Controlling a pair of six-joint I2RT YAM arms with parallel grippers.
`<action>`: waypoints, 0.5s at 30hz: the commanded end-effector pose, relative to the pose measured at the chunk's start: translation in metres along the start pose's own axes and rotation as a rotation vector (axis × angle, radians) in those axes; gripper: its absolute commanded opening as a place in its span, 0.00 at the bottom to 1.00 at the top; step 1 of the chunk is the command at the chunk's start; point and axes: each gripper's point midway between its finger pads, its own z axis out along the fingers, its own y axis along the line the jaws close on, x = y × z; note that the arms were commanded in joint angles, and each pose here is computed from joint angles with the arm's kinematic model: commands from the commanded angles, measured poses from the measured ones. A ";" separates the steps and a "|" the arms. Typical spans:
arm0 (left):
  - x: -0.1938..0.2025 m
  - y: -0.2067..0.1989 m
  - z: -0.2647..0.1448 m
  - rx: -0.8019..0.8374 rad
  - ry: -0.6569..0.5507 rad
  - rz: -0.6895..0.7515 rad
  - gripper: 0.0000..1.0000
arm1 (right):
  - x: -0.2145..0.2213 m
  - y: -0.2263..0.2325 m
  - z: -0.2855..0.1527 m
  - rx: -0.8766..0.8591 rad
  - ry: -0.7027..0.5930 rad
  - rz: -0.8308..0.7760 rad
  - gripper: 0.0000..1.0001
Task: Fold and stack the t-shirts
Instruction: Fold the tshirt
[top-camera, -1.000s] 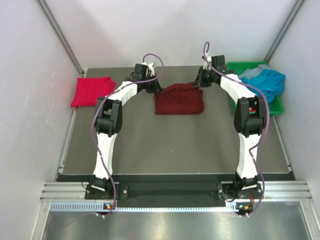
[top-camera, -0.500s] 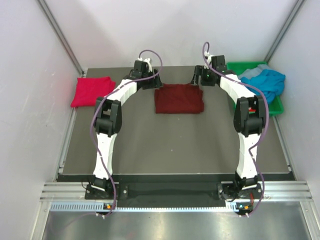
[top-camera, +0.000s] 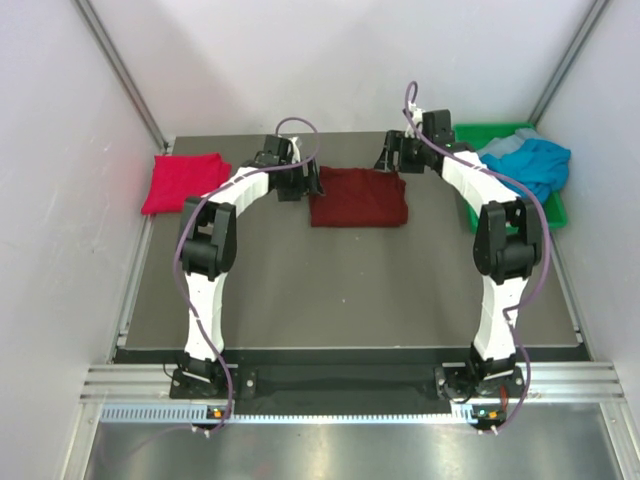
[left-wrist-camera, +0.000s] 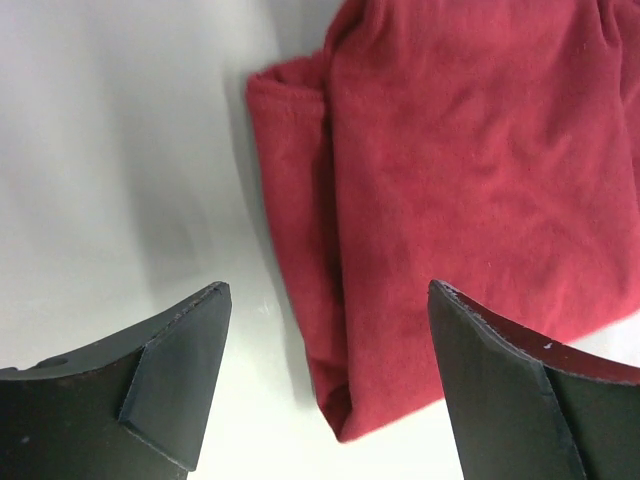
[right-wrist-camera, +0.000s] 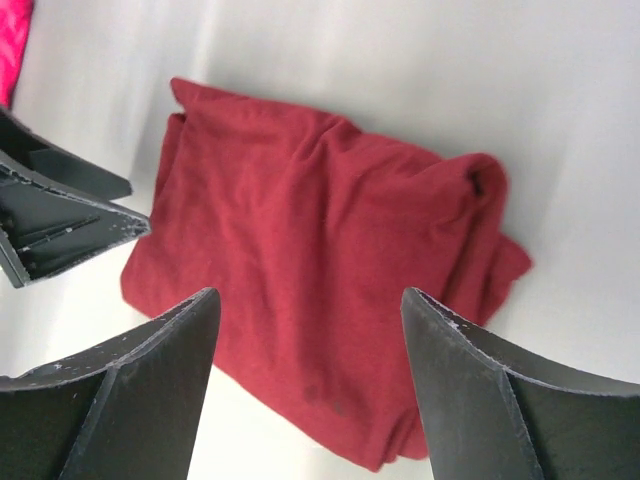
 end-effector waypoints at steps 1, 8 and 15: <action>-0.007 -0.015 -0.009 0.089 0.002 -0.025 0.84 | -0.002 0.015 0.008 -0.063 -0.002 0.001 0.73; -0.002 -0.013 -0.006 0.122 0.025 -0.001 0.82 | -0.009 0.027 0.016 -0.159 -0.015 0.040 0.75; 0.006 0.011 -0.005 0.016 0.036 0.084 0.84 | -0.025 0.036 0.033 -0.255 -0.041 0.147 0.76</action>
